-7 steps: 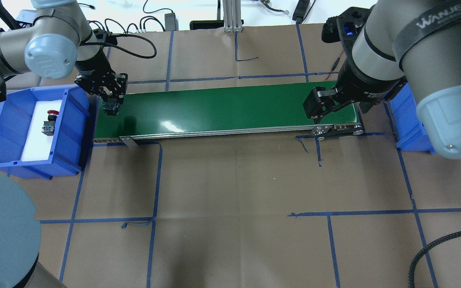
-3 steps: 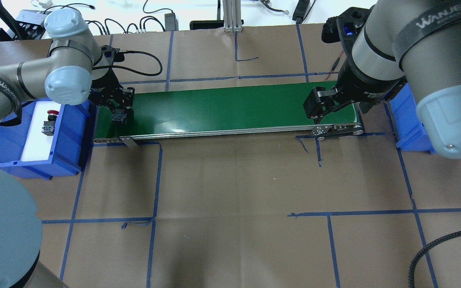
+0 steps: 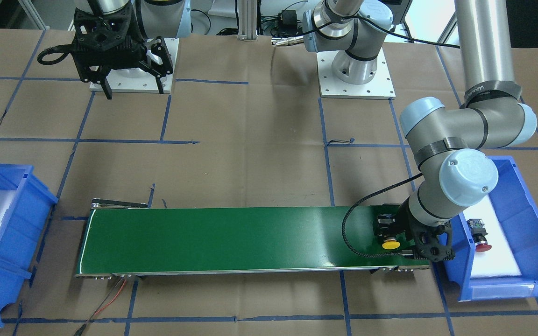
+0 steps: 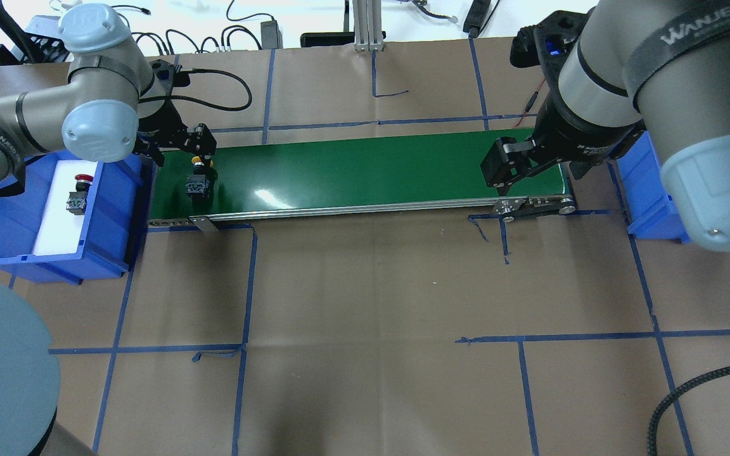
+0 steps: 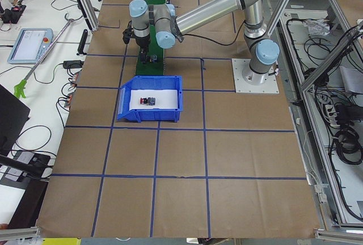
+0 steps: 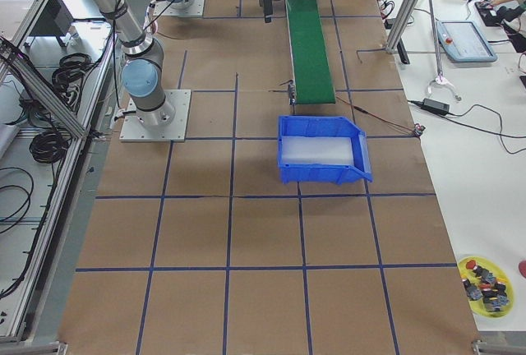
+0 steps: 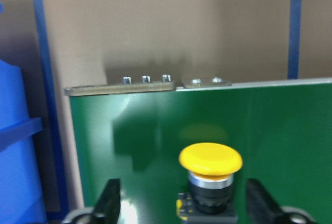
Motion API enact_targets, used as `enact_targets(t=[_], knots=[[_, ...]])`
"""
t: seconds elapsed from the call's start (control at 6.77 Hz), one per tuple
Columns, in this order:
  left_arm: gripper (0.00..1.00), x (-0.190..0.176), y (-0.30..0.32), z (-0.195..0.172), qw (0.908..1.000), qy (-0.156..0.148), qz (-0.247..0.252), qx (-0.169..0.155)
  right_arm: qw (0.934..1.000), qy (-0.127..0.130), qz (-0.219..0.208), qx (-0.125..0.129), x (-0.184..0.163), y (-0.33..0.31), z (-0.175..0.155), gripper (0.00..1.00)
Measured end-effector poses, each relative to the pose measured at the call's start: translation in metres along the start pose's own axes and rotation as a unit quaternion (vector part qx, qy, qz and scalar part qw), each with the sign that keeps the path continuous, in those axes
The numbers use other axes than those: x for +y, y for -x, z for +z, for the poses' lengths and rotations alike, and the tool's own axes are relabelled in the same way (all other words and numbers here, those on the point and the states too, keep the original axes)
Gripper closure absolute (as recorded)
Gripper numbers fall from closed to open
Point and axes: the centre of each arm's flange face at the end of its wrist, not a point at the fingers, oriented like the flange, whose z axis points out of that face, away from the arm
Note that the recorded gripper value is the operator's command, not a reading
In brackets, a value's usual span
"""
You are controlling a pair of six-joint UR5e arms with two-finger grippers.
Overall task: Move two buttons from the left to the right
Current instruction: 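Carry the yellow button to the conveyor and set it down, then open the left gripper and raise it back toward the bin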
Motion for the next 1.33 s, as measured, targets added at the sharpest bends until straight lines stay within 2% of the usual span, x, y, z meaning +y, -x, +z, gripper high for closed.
enact_targets(t=[0.44, 0.59, 1.03, 1.33], knots=[[0.0, 0.026, 0.001, -0.11, 0.9997, 0.024, 0.0, 0.005, 0.9999, 0.001, 0.011, 0.0, -0.003, -0.016, 0.0, 0.0], [0.0, 0.035, 0.001, -0.132, 0.9995, 0.03, 0.0, 0.006, 0.9999, 0.001, 0.013, 0.0, -0.003, -0.019, 0.0, 0.0], [0.0, 0.038, 0.012, -0.139, 0.9993, 0.035, -0.005, 0.008, 0.9999, 0.0, 0.014, 0.001, -0.003, -0.021, -0.001, 0.0], [0.0, 0.036, 0.057, -0.128, 0.9991, 0.04, -0.007, 0.011, 0.9999, 0.0, 0.014, 0.001, -0.003, -0.021, -0.001, 0.0]])
